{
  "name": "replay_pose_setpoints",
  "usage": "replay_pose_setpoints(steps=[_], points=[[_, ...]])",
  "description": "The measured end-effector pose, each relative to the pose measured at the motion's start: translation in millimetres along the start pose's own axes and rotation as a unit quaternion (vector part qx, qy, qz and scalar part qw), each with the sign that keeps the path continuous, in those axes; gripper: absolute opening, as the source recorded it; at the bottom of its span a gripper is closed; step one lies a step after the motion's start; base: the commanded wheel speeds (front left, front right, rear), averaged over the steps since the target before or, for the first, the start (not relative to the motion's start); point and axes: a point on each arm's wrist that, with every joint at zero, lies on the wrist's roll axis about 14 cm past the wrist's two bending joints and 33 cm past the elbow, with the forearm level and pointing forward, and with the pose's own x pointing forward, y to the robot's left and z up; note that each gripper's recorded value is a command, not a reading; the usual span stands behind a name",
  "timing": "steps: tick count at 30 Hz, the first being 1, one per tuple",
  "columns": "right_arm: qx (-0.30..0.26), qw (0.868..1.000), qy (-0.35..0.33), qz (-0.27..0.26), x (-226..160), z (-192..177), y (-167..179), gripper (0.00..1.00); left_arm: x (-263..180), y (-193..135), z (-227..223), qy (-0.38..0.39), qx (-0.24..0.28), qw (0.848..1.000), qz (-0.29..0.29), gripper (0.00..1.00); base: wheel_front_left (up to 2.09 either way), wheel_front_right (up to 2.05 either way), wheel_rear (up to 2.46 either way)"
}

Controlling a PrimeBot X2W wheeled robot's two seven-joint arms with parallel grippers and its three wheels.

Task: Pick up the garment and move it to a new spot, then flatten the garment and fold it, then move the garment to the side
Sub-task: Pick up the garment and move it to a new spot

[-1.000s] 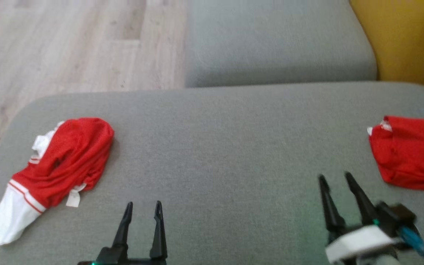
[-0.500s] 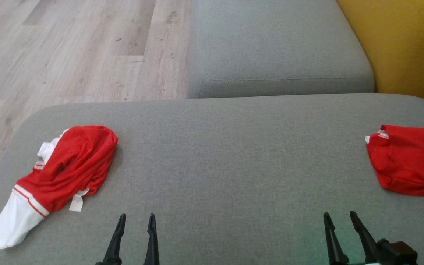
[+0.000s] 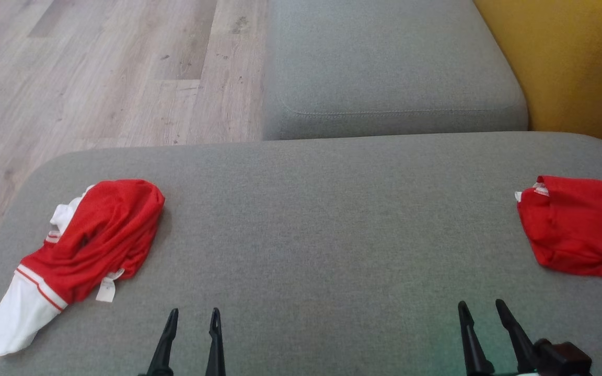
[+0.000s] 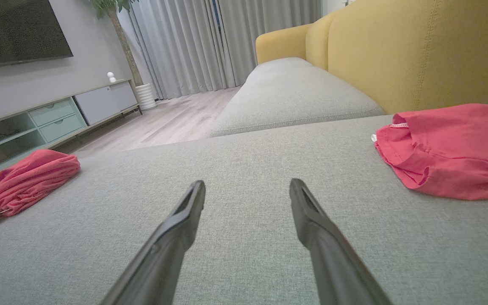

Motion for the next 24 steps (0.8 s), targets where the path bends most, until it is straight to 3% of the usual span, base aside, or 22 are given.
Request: replay_pose_setpoints(steps=[11,24], points=[[-0.006,1.000,0.006,0.019,5,-2,10,1.00,-4,8,-4,0.005,-0.004,1.000,0.015,1.00,0.00,0.00,0.00],[-0.028,0.991,0.028,0.126,31,-10,69,1.00,-28,60,-1,-0.002,-0.006,0.994,0.113,1.00,0.00,0.00,0.00]])
